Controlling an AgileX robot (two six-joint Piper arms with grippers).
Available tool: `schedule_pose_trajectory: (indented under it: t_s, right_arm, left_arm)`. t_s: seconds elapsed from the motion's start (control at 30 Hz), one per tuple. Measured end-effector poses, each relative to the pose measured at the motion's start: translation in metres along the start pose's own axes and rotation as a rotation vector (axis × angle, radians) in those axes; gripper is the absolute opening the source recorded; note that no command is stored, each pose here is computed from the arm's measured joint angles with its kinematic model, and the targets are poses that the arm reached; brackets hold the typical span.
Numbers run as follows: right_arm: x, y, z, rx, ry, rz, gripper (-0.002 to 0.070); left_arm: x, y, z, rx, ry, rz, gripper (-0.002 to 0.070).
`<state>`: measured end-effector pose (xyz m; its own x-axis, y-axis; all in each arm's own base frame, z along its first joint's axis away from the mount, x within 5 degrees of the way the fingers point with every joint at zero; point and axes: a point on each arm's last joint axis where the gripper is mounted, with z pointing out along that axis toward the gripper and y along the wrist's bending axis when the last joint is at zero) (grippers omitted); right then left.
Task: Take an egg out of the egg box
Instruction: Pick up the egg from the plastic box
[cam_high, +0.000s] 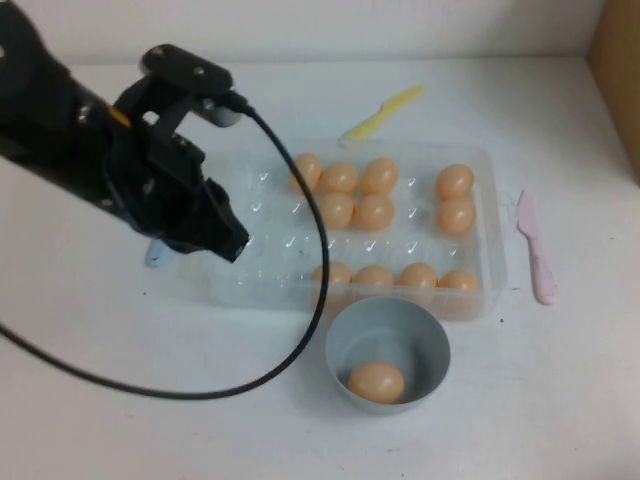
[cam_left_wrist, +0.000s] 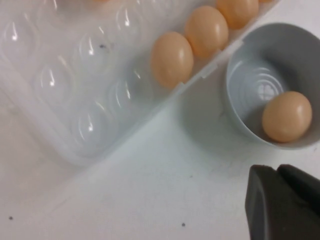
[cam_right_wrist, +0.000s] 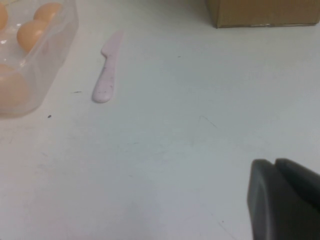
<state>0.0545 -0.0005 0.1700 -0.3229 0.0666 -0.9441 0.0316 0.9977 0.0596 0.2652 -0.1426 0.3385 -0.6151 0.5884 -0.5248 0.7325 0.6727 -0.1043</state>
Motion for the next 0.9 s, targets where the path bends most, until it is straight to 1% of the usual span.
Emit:
schedule_pose_trajectory:
  t_s: [0.2,0.43,0.57,0.63,0.7,0.77,0.87,0.9]
  right_arm:
    - [0.000,0.000,0.000,0.000,0.000,0.000,-0.0017]
    - [0.000,0.000,0.000,0.000,0.000,0.000,-0.0017]
    - [0.000,0.000,0.000,0.000,0.000,0.000,-0.0017]
    - [0.000,0.000,0.000,0.000,0.000,0.000,-0.0017]
    - [0.000,0.000,0.000,0.000,0.000,0.000,-0.0017]
    - [0.000,0.000,0.000,0.000,0.000,0.000,-0.0017]
    - [0.000,0.000,0.000,0.000,0.000,0.000,-0.0017]
    - [0.000,0.000,0.000,0.000,0.000,0.000,-0.0017]
  left_arm:
    - [-0.043,0.013,0.030,-0.062,0.029,0.024,-0.0004]
    - [-0.088,0.037,0.071,-0.119,0.016,0.010,-0.0005]
    - [-0.104,0.053,0.098,-0.156,0.019,0.003,-0.0002]
    - [-0.108,0.060,0.112,-0.172,0.029,0.006,0.0021]
    - [-0.111,0.066,0.128,-0.179,0.032,0.006,0.0079]
    - [-0.112,0.070,0.141,-0.184,0.024,0.006,0.0165]
    - [-0.113,0.076,0.159,-0.198,-0.010,0.002,0.0346]
    - [-0.114,0.078,0.163,-0.204,-0.026,0.000,0.0389]
